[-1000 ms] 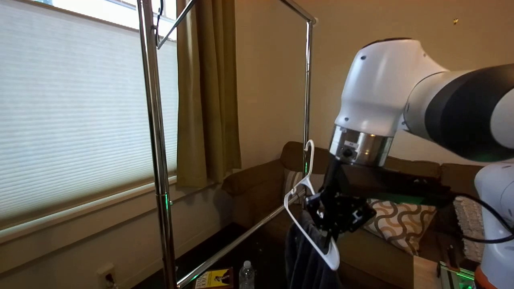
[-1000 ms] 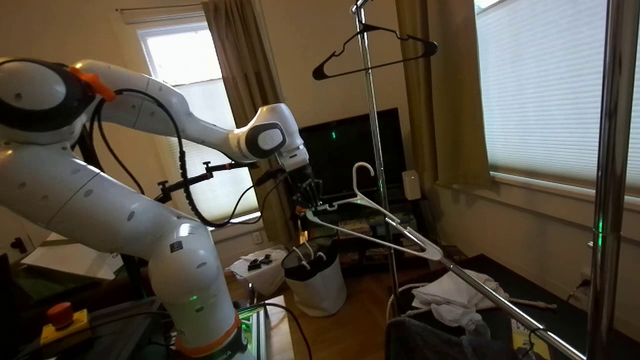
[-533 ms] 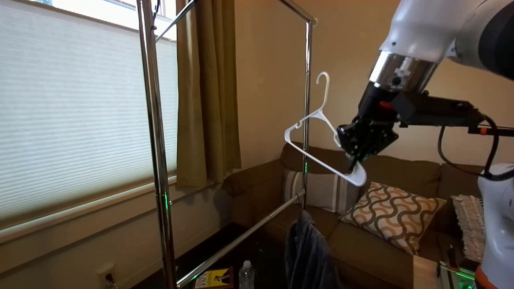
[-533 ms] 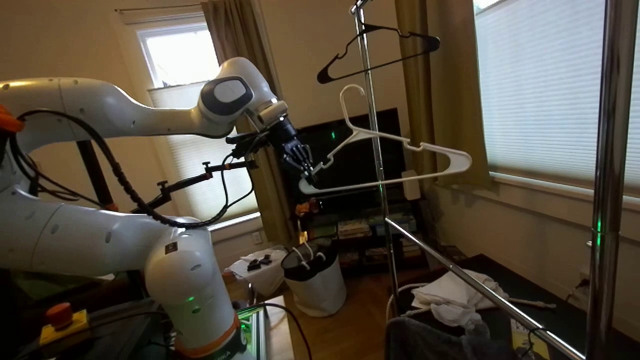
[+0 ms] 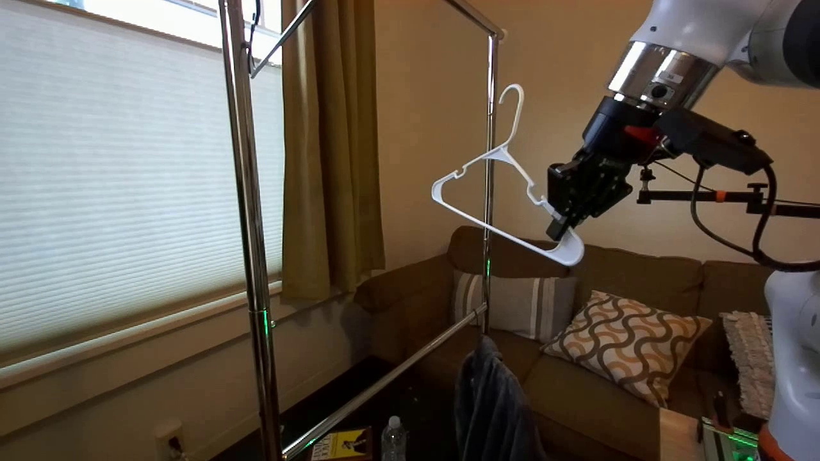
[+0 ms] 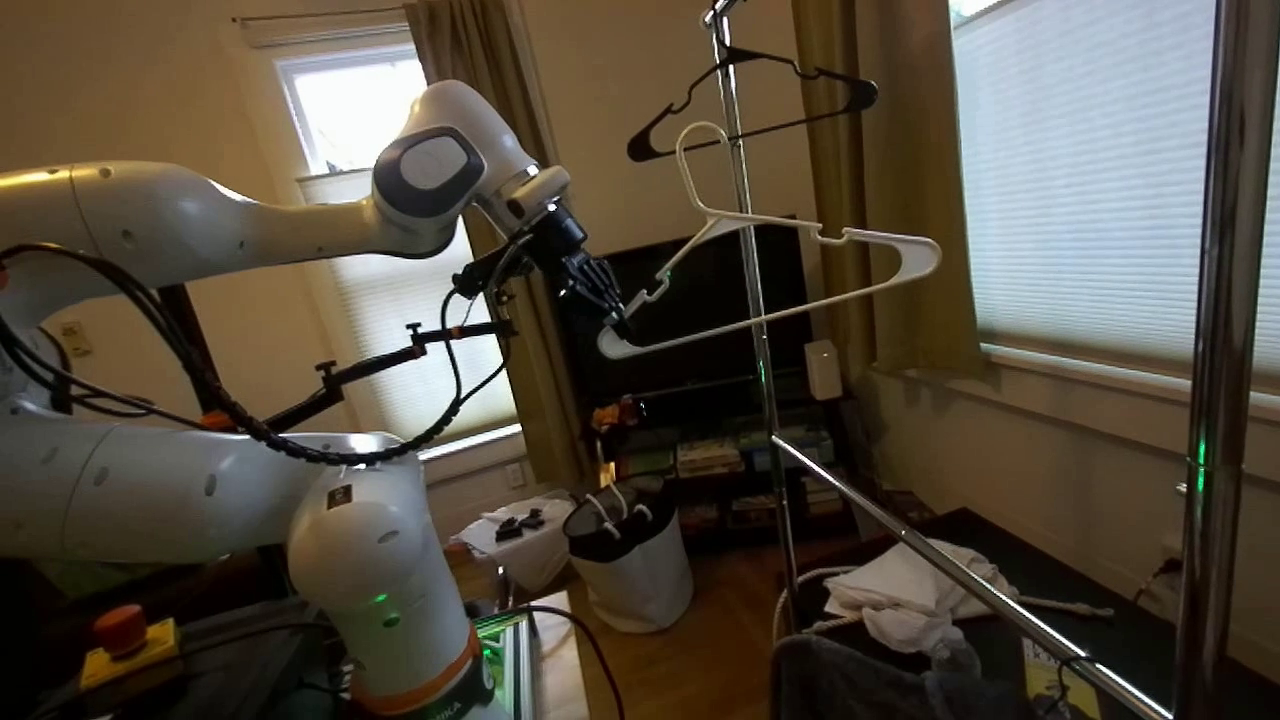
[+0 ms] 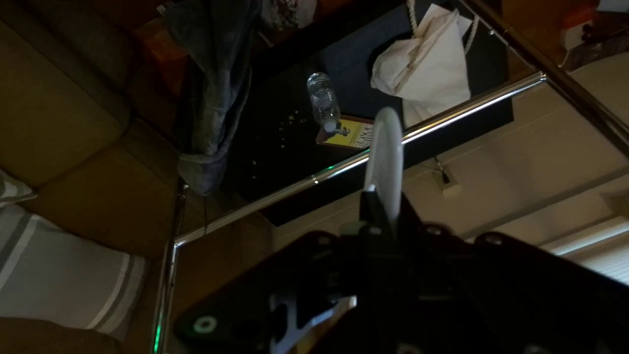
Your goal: Move the white clothes hanger from the bottom rail to the top rail
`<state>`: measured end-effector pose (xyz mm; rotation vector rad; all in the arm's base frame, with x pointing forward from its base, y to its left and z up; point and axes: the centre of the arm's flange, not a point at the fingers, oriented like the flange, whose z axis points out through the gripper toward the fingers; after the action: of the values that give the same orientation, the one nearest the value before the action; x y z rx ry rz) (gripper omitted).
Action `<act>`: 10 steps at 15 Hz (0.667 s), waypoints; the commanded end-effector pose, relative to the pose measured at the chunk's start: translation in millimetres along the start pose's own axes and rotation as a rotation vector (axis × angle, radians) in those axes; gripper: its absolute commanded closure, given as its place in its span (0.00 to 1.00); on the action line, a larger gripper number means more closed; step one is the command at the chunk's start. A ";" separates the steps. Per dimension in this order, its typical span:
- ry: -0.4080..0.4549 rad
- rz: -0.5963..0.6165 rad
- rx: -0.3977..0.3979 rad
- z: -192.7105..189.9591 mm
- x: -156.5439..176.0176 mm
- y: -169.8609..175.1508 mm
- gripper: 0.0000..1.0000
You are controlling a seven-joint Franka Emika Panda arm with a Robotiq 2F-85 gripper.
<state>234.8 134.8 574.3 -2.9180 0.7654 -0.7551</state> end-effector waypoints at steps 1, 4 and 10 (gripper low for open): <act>0.021 -0.168 0.105 -13.7 44.2 16.9 0.98; 0.042 -0.311 0.122 -18.9 106.1 28.7 0.98; 0.185 -0.158 0.066 -63.6 226.2 88.5 0.98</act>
<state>307.5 -16.8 678.7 -2.9056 0.4153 -0.9794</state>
